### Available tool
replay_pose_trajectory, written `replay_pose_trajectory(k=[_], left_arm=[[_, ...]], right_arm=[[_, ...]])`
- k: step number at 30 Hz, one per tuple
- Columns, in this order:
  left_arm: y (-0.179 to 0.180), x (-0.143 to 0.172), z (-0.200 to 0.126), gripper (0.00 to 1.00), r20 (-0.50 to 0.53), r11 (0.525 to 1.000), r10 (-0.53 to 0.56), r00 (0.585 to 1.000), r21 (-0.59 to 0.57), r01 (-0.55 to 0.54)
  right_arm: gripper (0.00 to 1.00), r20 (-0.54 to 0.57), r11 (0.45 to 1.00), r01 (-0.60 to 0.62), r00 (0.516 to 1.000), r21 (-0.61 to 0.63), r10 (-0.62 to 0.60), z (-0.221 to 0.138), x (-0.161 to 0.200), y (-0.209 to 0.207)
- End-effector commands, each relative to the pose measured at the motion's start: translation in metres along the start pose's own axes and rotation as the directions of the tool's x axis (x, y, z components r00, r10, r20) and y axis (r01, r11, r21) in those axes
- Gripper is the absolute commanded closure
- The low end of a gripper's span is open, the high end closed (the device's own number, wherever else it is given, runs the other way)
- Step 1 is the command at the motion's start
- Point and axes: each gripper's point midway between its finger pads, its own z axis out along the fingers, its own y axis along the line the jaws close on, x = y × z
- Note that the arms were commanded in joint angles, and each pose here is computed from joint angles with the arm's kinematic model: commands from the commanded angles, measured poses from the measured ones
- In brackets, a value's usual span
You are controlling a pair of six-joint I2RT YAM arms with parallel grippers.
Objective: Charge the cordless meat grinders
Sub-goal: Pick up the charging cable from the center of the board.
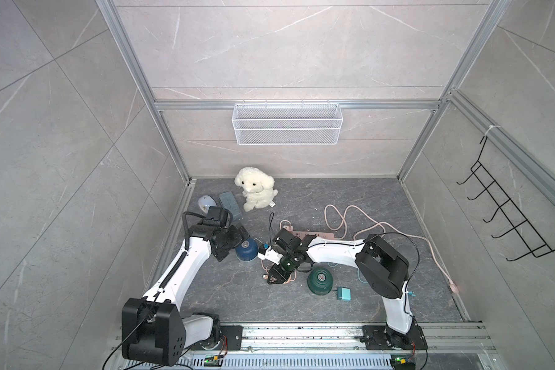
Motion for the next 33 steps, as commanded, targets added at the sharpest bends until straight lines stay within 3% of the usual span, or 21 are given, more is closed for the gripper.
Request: replay_pose_trajectory(k=[1, 6, 15, 27, 33], left_arm=[[0.003, 0.003, -0.01, 0.0, -0.013, 1.0, 0.01, 1.0, 0.021, -0.009], [0.012, 0.006, -0.009, 0.01, -0.018, 1.0, -0.001, 1.0, 0.014, 0.001], [0.022, 0.007, -0.01, 0.01, -0.012, 1.0, -0.016, 1.0, 0.016, 0.016], [0.028, 0.008, -0.007, 0.01, -0.02, 0.998, -0.038, 0.999, 0.042, 0.039], [0.028, 0.008, -0.006, 0.01, -0.023, 0.998, -0.038, 0.999, 0.043, 0.039]], right_arm=[[0.63, 0.011, 0.999, 0.02, 1.0, 0.034, -0.021, -0.002, -0.008, -0.003], [0.7, -0.015, 0.999, 0.035, 0.999, 0.021, -0.035, 0.003, -0.009, 0.003], [0.72, -0.039, 0.988, 0.085, 0.996, 0.129, -0.081, 0.009, -0.006, 0.003], [0.69, -0.109, 0.979, 0.079, 0.992, 0.187, -0.059, 0.022, 0.009, -0.013], [0.81, -0.102, 0.987, 0.073, 0.993, 0.143, -0.058, 0.02, 0.005, -0.002]])
